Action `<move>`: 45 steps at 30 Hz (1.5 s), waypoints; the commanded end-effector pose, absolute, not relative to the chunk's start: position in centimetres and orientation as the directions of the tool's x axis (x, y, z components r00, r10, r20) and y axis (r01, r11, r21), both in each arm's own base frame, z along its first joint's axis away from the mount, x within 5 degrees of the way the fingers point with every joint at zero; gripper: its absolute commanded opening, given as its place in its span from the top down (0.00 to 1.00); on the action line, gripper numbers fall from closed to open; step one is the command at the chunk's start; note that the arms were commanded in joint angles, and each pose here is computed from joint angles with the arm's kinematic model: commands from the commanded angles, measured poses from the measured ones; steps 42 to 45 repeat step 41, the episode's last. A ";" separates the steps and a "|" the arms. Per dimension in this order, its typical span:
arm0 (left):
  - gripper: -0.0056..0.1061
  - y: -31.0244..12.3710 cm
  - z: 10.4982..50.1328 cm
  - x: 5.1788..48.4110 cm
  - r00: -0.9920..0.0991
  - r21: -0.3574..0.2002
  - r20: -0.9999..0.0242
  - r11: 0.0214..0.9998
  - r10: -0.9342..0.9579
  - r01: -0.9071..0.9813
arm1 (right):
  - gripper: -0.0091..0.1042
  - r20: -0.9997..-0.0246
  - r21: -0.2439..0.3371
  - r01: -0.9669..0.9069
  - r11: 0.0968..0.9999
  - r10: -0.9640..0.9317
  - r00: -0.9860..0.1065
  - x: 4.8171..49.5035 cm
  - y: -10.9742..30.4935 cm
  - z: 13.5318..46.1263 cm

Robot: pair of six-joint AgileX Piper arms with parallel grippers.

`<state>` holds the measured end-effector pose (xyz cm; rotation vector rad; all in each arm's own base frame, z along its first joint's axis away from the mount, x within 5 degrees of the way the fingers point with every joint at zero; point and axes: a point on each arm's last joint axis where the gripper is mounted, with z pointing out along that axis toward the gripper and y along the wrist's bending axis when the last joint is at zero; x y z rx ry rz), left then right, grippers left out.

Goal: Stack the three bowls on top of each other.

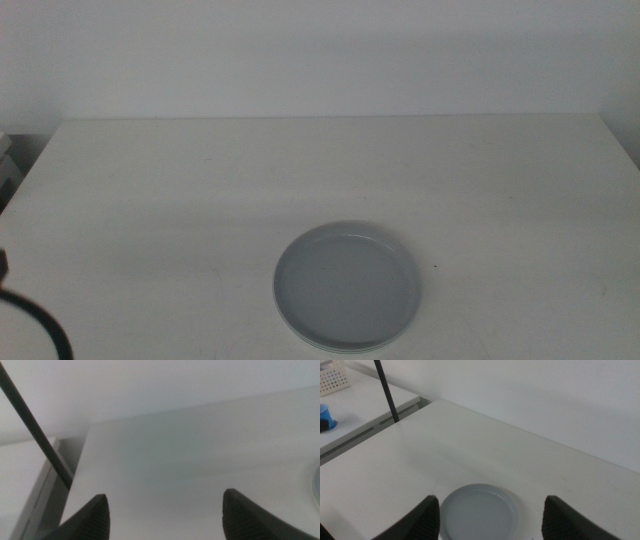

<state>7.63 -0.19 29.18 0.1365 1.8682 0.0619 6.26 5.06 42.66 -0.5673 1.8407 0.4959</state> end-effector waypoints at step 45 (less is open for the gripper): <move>0.29 -0.5 18.7 5.4 -0.129 -0.027 -0.992 0.997 -0.018 0.067 | 0.46 -1.000 -0.027 -0.020 0.999 -0.027 0.013 5.7 0.1 20.1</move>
